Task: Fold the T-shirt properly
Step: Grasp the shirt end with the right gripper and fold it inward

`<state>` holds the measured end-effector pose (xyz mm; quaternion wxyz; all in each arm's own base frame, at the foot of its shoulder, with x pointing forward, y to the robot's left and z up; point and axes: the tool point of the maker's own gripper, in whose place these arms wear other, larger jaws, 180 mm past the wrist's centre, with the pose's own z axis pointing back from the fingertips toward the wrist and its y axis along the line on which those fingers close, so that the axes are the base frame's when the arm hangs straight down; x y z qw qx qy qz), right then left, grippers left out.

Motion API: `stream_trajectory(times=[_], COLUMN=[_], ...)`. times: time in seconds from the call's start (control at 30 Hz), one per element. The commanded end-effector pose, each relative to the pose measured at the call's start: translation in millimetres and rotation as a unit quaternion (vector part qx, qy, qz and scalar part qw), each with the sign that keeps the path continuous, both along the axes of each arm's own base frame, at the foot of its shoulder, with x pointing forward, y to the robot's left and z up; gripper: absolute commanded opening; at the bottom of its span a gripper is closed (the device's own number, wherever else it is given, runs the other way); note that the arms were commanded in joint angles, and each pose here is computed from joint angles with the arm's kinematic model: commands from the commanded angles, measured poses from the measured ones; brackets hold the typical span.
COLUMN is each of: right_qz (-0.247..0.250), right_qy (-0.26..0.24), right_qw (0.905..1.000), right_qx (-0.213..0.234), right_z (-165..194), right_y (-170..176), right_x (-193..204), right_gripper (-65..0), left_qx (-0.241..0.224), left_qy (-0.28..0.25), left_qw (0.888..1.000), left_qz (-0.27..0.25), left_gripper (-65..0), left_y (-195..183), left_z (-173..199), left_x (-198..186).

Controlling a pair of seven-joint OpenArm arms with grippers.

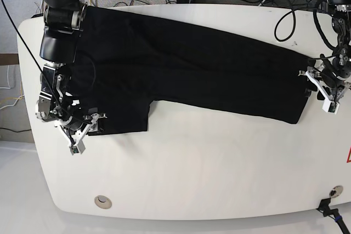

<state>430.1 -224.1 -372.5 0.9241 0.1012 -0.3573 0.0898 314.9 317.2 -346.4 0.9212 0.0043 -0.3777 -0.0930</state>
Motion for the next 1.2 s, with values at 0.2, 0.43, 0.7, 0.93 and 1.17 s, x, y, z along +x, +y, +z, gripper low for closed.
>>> stream_trajectory(times=[0.2,0.43,0.7,0.93,1.17], right_qz=[-0.058,-0.073,-0.071,-0.033,0.031], right_qy=[0.023,0.048,0.039,0.044,0.007], right_qw=[0.9976,0.9950,0.9949,0.9966,0.9972], right_qx=[0.030,0.049,0.061,0.061,0.068], right_z=[-5,-22,-26,-20,25], right_y=[-32,-36,-30,-18,7], right_x=[17,10,11,7,-3], right_gripper=[-37.4,-37.8,-56.9,-65.0,-65.0], left_qx=[0.009,0.008,0.008,0.002,0.002], left_qy=[-0.020,-0.023,-0.024,-0.021,-0.023], left_qw=[1.000,1.000,1.000,1.000,1.000], left_qz=[-0.001,-0.003,0.000,0.000,-0.002], left_gripper=[-35.3,-35.4,-35.5,-35.3,-34.4], left_y=[6,5,7,3,1], left_z=[15,17,17,14,13], left_x=[8,10,12,10,11])
